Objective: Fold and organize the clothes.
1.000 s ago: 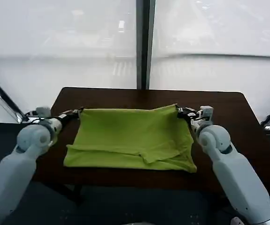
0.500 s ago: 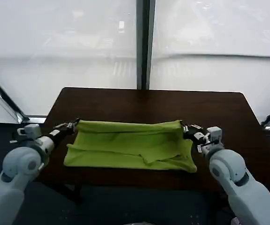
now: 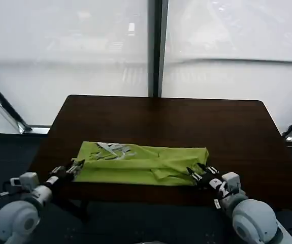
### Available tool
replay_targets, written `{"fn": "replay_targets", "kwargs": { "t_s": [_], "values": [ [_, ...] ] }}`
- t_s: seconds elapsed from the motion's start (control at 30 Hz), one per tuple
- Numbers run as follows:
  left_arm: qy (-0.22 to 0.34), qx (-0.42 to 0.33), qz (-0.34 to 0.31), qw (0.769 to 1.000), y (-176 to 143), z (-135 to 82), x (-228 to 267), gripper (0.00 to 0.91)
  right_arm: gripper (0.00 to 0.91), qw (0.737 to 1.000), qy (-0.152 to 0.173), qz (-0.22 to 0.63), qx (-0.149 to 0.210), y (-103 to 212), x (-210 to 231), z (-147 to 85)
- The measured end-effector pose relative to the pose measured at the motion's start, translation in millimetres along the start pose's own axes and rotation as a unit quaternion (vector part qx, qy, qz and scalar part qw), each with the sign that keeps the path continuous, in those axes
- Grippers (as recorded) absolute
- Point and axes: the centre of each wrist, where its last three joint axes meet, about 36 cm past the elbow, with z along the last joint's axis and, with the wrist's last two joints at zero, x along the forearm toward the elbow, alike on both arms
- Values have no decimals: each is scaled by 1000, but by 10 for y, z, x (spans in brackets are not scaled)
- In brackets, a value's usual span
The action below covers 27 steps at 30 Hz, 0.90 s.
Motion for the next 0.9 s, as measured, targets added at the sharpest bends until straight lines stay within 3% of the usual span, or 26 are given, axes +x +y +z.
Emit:
{"fn": "replay_targets", "kwargs": {
  "t_s": [0.33, 0.5, 0.9],
  "values": [
    [-36, 1, 2, 999, -110, -169, 14, 878, 878, 997, -53, 41, -25, -229, -1, -188],
    [-63, 4, 5, 998, -125, -239, -177, 878, 878, 995, -59, 66, -50, -370, -204, -179],
    [-65, 13, 5, 998, -32, -294, -636, 878, 878, 989, -59, 94, -94, -447, -612, -98]
  ]
}}
